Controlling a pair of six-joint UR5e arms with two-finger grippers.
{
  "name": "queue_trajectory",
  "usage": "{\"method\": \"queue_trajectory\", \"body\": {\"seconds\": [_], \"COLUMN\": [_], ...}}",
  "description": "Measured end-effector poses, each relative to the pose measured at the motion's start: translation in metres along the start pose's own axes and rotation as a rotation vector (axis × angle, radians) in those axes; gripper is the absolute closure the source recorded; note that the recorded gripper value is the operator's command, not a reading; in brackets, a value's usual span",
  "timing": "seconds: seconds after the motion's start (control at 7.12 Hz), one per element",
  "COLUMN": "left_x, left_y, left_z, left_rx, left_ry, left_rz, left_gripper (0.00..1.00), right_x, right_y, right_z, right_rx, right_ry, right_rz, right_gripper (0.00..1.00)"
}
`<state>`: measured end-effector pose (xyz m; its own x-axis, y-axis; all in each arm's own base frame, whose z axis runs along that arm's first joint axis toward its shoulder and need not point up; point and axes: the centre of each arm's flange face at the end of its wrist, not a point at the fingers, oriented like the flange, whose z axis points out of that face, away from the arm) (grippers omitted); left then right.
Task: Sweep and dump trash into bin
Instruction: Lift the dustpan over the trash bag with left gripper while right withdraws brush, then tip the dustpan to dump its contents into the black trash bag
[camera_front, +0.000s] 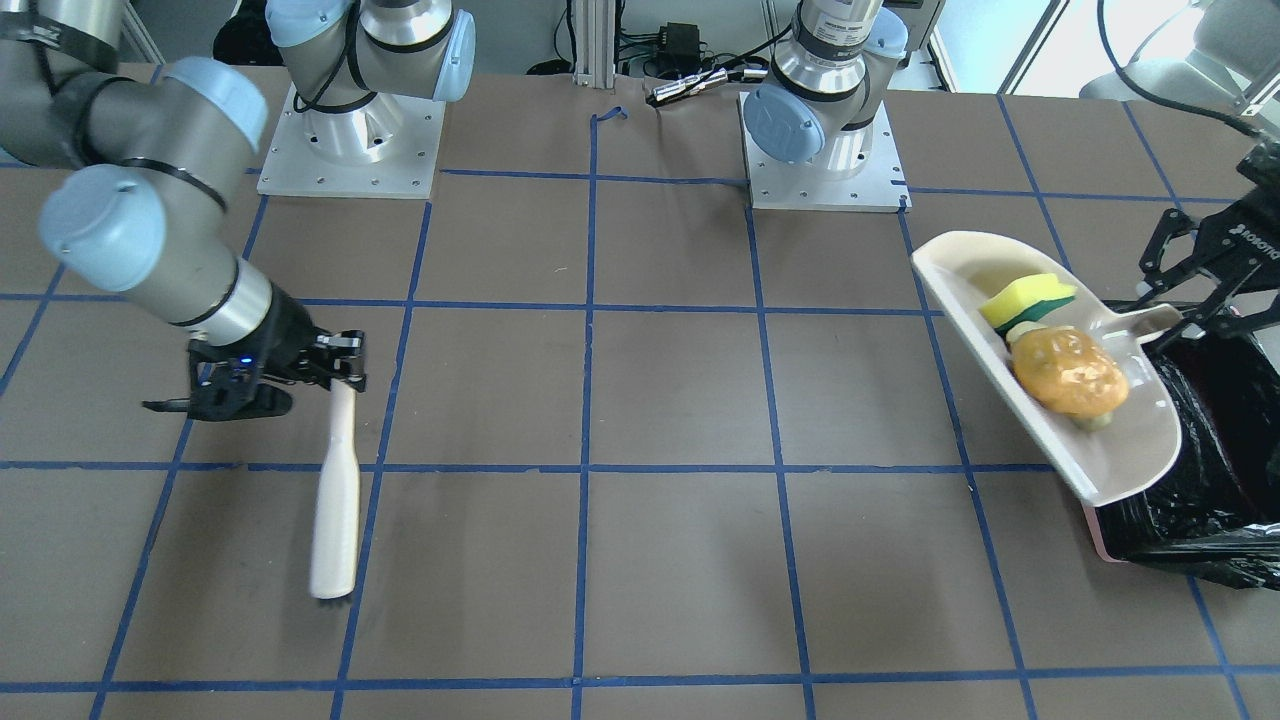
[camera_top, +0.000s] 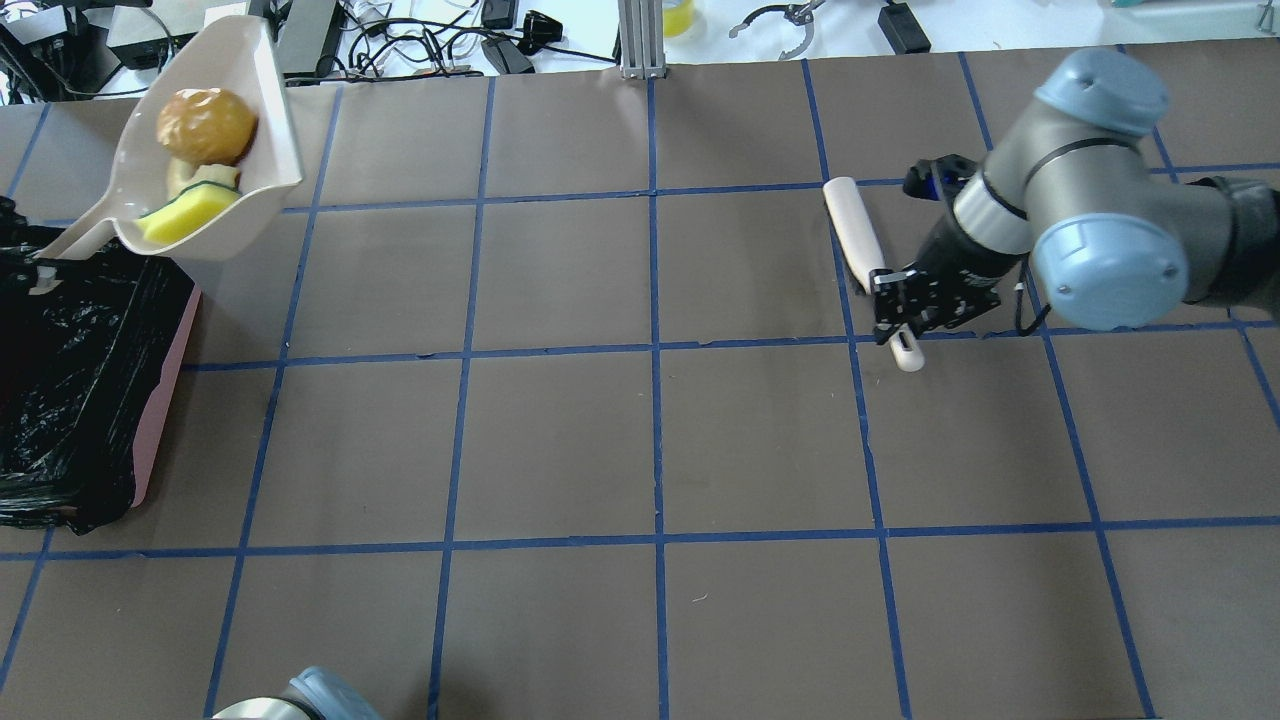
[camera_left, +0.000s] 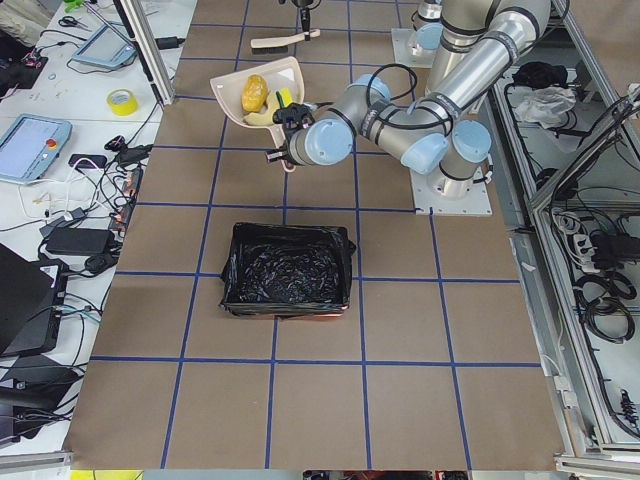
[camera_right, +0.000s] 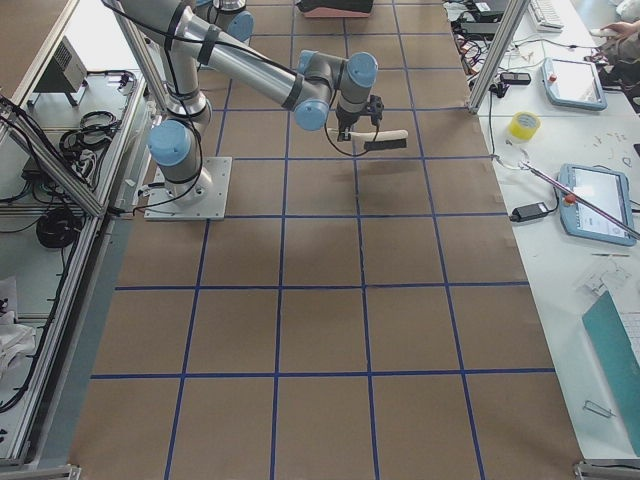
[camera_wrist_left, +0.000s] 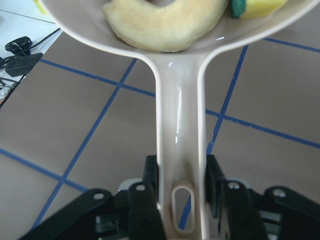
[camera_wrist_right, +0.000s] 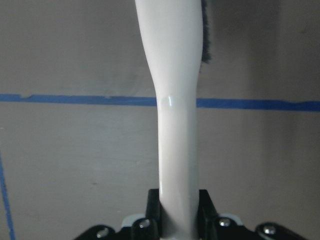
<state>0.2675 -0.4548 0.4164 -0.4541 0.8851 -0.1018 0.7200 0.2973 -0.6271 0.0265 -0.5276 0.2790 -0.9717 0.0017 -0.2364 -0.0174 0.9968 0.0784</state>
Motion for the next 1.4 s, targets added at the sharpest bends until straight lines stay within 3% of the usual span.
{"method": "queue_trajectory", "body": {"seconds": [0.28,0.56,0.98,1.4], "left_x": [-0.003,-0.01,-0.023,-0.032], "left_y": [0.068,0.118,0.115,0.082], "left_z": [-0.067,-0.124,-0.21,-0.235], "left_rx": [-0.111,-0.277,-0.615,-0.931], "left_ry": [-0.045,-0.097,-0.179,-0.209], "left_rz": [0.007,0.026,0.089,0.144], "left_gripper": [1.0,1.0,1.0,1.0], "right_x": [0.108,0.16,0.19,0.195], "right_y": [-0.011,-0.012,-0.009,-0.005], "right_z": [-0.024,-0.023,-0.008,-0.004], "right_rx": [0.048,0.059,0.044,0.058], "right_ry": [-0.022,-0.051,-0.114,-0.176], "right_rz": [0.055,0.073,0.038,0.012], "right_gripper": [1.0,1.0,1.0,1.0]}}
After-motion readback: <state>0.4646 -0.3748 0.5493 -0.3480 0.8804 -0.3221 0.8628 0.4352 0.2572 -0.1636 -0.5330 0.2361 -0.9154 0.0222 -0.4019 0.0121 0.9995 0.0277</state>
